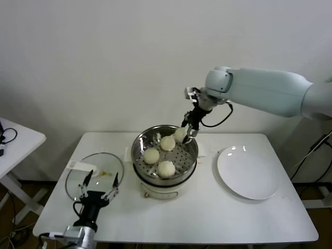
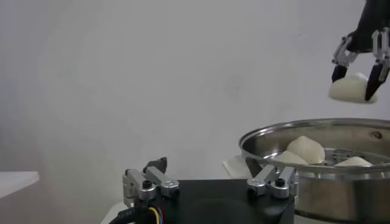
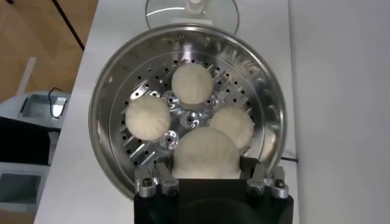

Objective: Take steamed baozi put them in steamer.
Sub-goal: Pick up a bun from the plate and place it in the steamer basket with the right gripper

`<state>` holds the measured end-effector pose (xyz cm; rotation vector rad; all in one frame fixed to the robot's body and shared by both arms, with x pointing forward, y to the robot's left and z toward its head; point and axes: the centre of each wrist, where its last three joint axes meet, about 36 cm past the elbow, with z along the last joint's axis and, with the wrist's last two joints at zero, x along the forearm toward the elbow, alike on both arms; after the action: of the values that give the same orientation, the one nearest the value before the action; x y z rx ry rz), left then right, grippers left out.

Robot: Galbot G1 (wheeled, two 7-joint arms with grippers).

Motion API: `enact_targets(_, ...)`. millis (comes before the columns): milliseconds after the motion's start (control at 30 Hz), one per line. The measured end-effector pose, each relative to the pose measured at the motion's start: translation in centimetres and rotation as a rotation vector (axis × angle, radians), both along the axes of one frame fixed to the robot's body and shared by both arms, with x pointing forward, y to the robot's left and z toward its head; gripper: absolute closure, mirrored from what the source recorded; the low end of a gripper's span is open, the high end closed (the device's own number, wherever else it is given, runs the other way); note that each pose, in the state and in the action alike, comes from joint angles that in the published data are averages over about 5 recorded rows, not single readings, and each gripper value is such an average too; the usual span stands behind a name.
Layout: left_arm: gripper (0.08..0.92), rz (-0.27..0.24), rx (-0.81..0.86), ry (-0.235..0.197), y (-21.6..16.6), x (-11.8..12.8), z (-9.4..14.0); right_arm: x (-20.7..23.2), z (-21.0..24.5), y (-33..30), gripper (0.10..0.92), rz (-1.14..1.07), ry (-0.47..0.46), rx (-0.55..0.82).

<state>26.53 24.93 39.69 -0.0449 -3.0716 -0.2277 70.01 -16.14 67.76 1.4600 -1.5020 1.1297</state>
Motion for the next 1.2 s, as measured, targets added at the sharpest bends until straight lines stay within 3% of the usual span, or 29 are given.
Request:
enact_targets(633, 0.177, 0.013, -0.005, 0.01, 0.6, -0.1, -0.7, -0.2, -6.3, 2.4, 0.313, -0.001, 0.05, -0.065)
enact_targets(1200, 0.177, 0.009, -0.022, 0.013, 0.5, -0.1, -0.6, 0.3, -8.8, 2.9, 0.309, 0.007, 0.048, -0.104)
